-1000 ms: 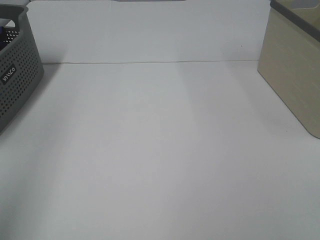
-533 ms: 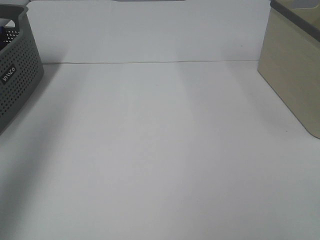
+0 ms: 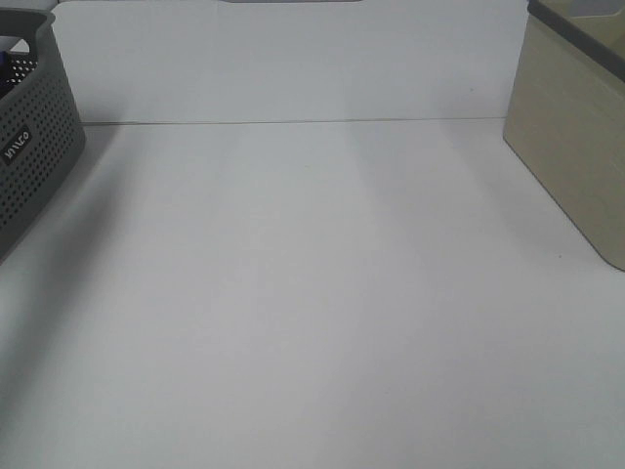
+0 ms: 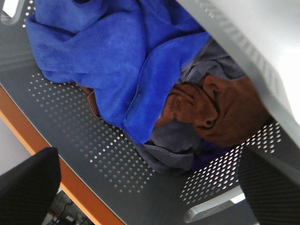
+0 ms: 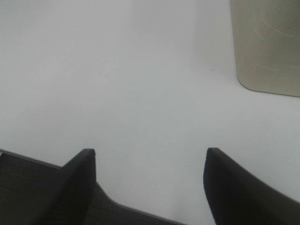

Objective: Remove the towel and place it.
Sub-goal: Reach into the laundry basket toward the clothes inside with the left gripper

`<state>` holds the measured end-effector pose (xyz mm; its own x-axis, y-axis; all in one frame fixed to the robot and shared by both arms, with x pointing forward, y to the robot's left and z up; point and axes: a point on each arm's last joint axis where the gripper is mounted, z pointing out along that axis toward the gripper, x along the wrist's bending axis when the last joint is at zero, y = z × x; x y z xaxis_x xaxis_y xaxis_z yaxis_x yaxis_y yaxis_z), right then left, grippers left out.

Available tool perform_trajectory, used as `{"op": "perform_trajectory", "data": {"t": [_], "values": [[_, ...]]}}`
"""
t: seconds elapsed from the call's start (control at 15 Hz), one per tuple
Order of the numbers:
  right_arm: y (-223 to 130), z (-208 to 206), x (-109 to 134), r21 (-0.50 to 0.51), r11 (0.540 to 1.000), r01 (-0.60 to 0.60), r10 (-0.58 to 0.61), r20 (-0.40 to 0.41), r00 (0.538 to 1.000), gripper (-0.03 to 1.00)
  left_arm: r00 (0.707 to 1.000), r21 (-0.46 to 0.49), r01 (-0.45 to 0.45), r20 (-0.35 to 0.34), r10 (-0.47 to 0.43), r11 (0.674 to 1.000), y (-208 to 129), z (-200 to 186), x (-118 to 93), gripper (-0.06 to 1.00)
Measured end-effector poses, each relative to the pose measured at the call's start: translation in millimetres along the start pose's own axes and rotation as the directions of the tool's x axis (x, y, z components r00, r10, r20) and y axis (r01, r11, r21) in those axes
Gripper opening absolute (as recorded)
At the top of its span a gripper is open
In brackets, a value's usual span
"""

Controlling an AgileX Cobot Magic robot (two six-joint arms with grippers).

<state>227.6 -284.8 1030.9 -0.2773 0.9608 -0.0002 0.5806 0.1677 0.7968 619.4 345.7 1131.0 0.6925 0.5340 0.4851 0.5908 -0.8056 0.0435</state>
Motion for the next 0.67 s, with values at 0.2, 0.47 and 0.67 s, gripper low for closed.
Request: {"op": "perform_trajectory", "data": {"t": [0.2,0.47,0.67], "values": [[0.0,0.0,0.0,0.0,1.0,0.0,0.0,0.0,1.0,0.65,0.994,0.125,-0.106,0.029,0.103,0.986,0.9,50.2,9.1,0.97],[0.0,0.0,0.0,0.0,1.0,0.0,0.0,0.0,1.0,0.65,0.989,0.119,-0.144,-0.026,0.148,0.982,-15.6,100.1,28.9,0.97],[0.0,0.0,0.0,0.0,1.0,0.0,0.0,0.0,1.0,0.65,0.977,0.11,-0.211,0.008,0.212,0.971,-10.2,158.2,23.5,0.97]]}}
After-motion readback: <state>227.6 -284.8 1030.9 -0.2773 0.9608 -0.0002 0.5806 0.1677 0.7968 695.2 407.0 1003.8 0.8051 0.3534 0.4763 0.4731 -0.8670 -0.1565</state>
